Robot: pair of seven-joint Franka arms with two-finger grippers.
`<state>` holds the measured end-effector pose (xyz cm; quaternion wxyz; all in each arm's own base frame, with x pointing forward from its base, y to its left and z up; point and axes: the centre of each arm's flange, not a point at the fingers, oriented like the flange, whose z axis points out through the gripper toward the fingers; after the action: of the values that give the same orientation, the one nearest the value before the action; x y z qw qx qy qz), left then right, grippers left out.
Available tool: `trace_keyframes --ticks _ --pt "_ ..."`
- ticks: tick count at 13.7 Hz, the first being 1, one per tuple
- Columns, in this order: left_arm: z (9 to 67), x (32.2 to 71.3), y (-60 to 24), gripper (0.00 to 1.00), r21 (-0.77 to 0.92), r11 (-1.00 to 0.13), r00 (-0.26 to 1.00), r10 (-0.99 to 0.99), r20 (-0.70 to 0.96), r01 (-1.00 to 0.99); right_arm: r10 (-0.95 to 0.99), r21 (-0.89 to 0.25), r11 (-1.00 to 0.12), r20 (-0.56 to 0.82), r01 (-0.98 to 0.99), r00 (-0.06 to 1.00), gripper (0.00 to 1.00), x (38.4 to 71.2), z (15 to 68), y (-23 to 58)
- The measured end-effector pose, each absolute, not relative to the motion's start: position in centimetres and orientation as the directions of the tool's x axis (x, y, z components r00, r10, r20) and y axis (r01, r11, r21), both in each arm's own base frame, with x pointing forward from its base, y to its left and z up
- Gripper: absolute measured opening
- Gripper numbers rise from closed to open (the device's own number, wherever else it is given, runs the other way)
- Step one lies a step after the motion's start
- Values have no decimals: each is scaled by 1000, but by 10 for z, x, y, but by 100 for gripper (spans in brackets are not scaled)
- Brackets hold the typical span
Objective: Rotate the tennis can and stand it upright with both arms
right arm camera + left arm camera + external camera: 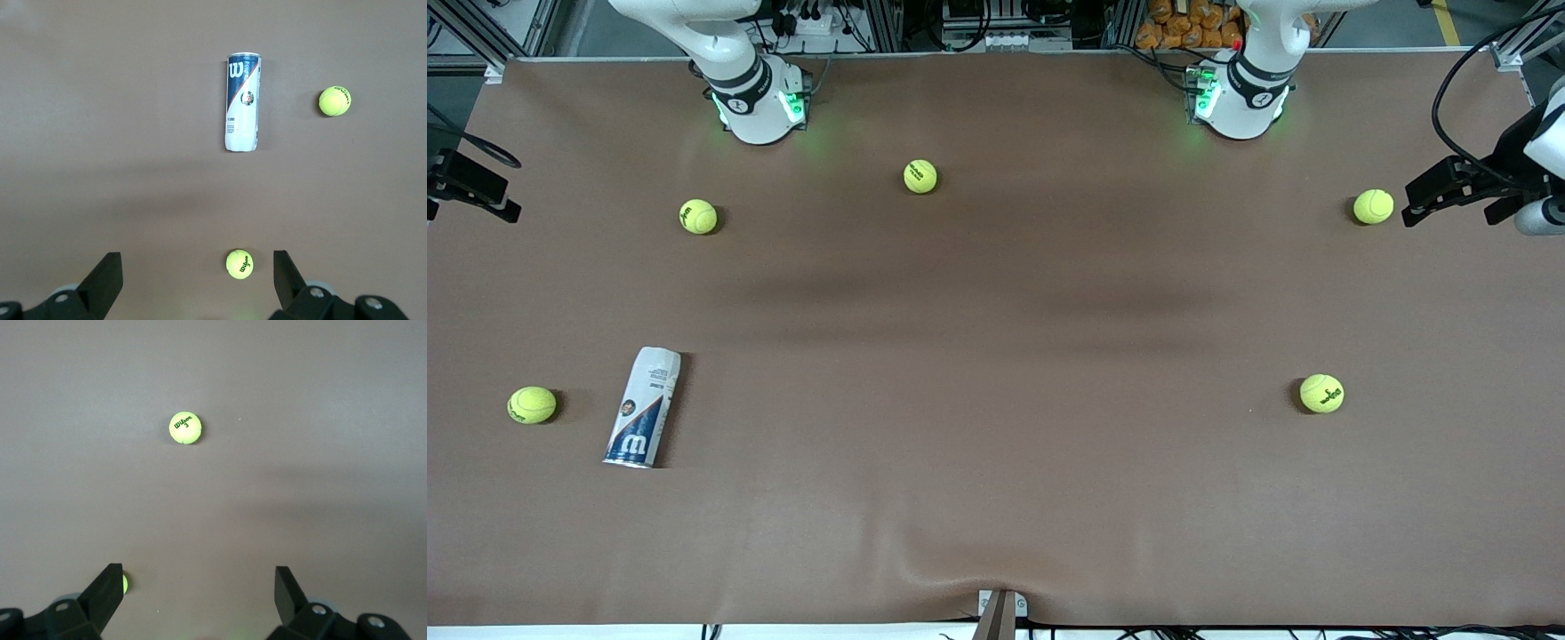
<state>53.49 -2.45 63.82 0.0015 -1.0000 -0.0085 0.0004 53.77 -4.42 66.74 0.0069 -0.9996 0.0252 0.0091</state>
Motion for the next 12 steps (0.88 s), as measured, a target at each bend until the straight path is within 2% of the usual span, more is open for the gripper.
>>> trace_keyframes --ticks 12 --pt "638 535 -26 100 -3 -1000 1000 12 -1 12 -43 -13 -999 -21 -44 999 100 538 667 -40"
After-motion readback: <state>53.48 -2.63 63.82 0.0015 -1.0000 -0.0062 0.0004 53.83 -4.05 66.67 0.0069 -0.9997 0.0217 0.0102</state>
